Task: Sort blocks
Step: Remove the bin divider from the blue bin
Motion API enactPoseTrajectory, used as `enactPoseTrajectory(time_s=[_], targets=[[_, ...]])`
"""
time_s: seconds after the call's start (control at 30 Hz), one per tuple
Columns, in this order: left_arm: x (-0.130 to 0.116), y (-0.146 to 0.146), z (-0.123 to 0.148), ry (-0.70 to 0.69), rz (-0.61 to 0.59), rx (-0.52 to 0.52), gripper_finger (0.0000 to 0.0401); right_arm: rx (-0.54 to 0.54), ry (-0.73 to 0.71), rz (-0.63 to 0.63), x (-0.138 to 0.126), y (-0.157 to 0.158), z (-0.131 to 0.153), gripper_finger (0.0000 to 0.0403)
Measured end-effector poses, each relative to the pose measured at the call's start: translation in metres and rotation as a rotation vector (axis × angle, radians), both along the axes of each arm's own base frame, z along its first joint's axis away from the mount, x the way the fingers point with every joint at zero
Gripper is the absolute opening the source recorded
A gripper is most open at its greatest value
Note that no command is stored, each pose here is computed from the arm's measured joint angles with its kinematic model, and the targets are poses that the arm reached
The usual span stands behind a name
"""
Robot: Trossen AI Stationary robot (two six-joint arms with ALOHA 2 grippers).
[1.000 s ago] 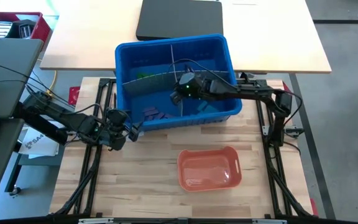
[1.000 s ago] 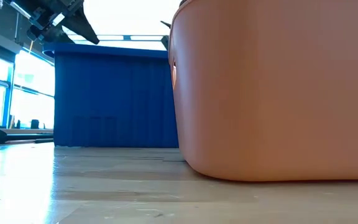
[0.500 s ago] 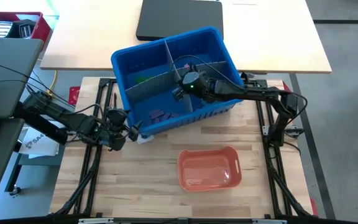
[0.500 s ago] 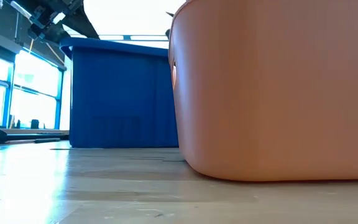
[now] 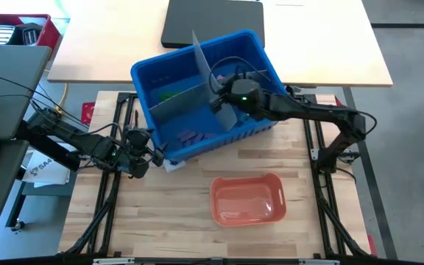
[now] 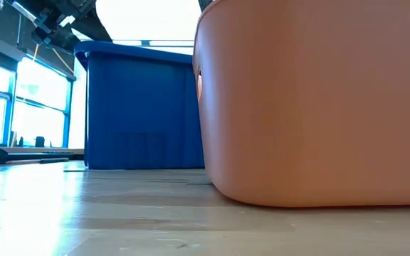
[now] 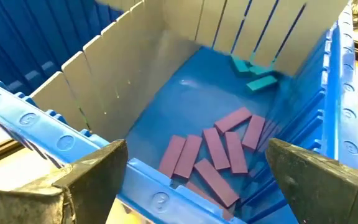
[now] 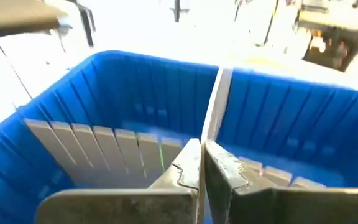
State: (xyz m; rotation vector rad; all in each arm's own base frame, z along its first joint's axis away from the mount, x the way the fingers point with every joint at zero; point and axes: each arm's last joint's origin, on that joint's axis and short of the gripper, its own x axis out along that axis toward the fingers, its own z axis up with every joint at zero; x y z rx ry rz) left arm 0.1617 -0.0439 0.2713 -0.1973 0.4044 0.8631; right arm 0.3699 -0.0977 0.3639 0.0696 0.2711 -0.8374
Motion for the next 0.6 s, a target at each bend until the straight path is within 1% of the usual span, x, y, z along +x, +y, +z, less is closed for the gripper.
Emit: enactPoseTrajectory(time_s=[0.07,0.17,0.27,0.33,0.4,0.5,0.57,0.6], targets=[[0.0,0.0,0.0,0.007,0.0,0.02,0.0376,-0.039,-0.029,0.022,-0.007,0.008,0.015,0.0],[0.001,-0.005,0.002,0.039,-0.06,0.085,0.0376,-0.112,-0.081,0.06,-0.019,0.023,0.041,0.0],[0.004,-0.015,0.008,0.016,-0.118,0.151,0.0376,-0.175,-0.095,0.13,-0.033,0.041,0.06,0.0],[0.005,-0.02,0.011,-0.001,-0.142,0.187,0.0376,-0.195,-0.104,0.17,-0.04,0.054,0.068,0.0],[0.006,-0.022,0.013,-0.01,-0.165,0.188,0.0376,-0.202,-0.119,0.212,-0.049,0.066,0.076,0.0],[0.004,-0.024,0.016,-0.002,-0.23,0.14,0.0376,-0.221,-0.146,0.306,-0.064,0.087,0.09,0.0],[0.003,-0.028,0.024,0.005,-0.305,0.137,0.0376,-0.228,-0.106,0.38,-0.071,0.101,0.09,0.0],[0.003,-0.033,0.029,0.005,-0.353,0.159,0.0376,-0.226,-0.079,0.41,-0.074,0.108,0.089,0.0]])
